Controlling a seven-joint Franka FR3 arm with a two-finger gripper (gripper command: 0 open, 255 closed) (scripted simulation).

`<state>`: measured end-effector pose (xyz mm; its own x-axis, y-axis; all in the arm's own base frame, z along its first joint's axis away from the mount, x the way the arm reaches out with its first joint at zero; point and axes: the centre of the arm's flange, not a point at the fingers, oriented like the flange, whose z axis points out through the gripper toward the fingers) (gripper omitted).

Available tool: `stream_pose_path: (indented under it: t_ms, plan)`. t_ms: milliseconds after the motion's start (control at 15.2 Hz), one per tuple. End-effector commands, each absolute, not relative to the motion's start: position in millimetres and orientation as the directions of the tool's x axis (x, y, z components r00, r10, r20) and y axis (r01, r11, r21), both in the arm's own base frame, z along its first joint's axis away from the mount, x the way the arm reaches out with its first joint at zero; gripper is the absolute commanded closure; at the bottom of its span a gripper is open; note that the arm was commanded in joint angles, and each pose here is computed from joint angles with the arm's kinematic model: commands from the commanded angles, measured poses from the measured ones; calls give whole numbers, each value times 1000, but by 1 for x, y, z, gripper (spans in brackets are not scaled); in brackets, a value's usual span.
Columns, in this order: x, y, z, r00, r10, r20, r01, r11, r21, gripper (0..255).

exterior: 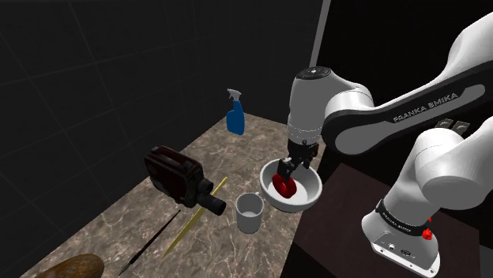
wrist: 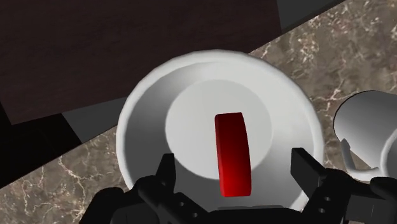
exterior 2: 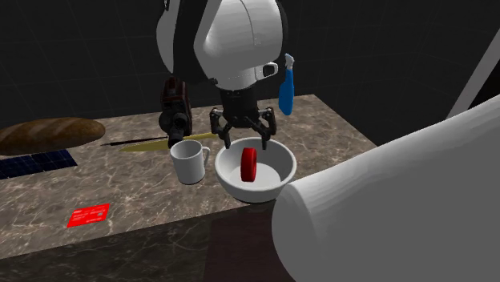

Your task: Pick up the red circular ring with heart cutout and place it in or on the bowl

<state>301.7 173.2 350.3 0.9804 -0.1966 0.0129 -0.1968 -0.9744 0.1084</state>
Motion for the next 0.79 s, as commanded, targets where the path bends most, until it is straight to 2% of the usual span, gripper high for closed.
stream_pose_path:
  t_ms: [0,198,726]
  plan:
    - [302,175,363,980,-197,13,-197,-974,108,0]
    - [302,179,400,980,-197,13,-197,-974,108,0]
    - [302,179,400,980,-197,13,-197,-974,108,0]
